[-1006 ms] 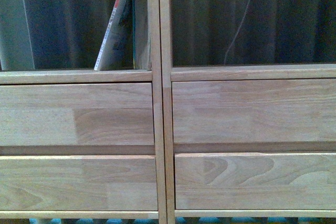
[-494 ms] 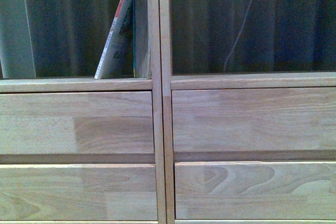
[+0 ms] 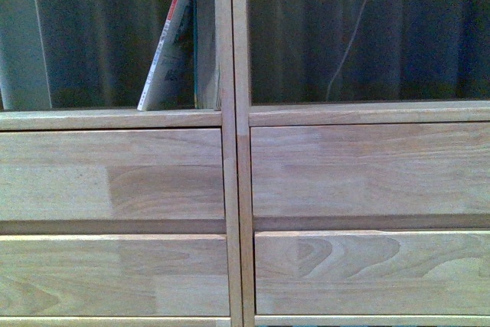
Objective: Organize books on shelf
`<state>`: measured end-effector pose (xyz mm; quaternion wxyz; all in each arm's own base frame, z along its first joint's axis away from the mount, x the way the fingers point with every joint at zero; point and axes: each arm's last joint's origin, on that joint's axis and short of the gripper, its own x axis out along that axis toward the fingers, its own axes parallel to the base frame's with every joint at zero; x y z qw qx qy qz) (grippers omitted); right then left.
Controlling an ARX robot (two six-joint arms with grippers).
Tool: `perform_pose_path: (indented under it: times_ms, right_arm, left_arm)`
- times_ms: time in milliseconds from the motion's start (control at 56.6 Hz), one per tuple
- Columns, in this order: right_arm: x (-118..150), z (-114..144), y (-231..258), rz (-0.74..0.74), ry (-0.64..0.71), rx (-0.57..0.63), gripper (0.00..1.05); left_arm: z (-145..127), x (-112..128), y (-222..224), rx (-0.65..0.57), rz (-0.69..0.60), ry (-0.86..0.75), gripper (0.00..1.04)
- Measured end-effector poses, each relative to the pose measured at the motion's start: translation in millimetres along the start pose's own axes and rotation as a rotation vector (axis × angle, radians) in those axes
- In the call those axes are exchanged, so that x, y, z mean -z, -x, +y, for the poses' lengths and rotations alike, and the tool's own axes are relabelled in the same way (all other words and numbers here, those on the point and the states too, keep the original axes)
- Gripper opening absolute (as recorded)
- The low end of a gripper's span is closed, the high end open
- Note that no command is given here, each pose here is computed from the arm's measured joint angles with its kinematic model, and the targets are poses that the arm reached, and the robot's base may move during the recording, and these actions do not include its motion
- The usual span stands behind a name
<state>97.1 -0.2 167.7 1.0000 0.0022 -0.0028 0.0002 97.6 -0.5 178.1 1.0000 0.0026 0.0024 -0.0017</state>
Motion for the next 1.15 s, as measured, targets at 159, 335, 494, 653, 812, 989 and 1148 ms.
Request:
perform_pose_path:
  times_ms: [159, 335, 494, 653, 812, 989, 1148]
  right_arm:
    - [0.0, 0.0, 0.0, 0.000, 0.000, 0.000, 0.03]
    - [0.0, 0.0, 0.0, 0.000, 0.000, 0.000, 0.03]
    - [0.0, 0.0, 0.0, 0.000, 0.002, 0.000, 0.12]
    - [0.0, 0.0, 0.0, 0.000, 0.001, 0.000, 0.42]
    - [0.0, 0.0, 0.0, 0.000, 0.001, 0.000, 0.69]
    - [0.0, 0.0, 0.0, 0.000, 0.002, 0.000, 0.97]
    - [0.0, 0.0, 0.0, 0.000, 0.001, 0.000, 0.98]
  left_arm:
    - [0.0, 11.2, 0.0, 0.001, -0.003, 0.000, 0.03]
    - [0.0, 11.3, 0.3, 0.001, -0.006, 0.000, 0.03]
    - [0.0, 11.3, 0.3, 0.001, -0.006, 0.001, 0.03]
    - [0.0, 11.3, 0.3, 0.001, -0.006, 0.003, 0.33]
    - [0.0, 11.3, 0.3, 0.001, -0.006, 0.003, 0.61]
    - [0.0, 11.3, 0.3, 0.001, -0.006, 0.002, 0.98]
    - [0.0, 11.3, 0.3, 0.001, -0.006, 0.003, 0.97]
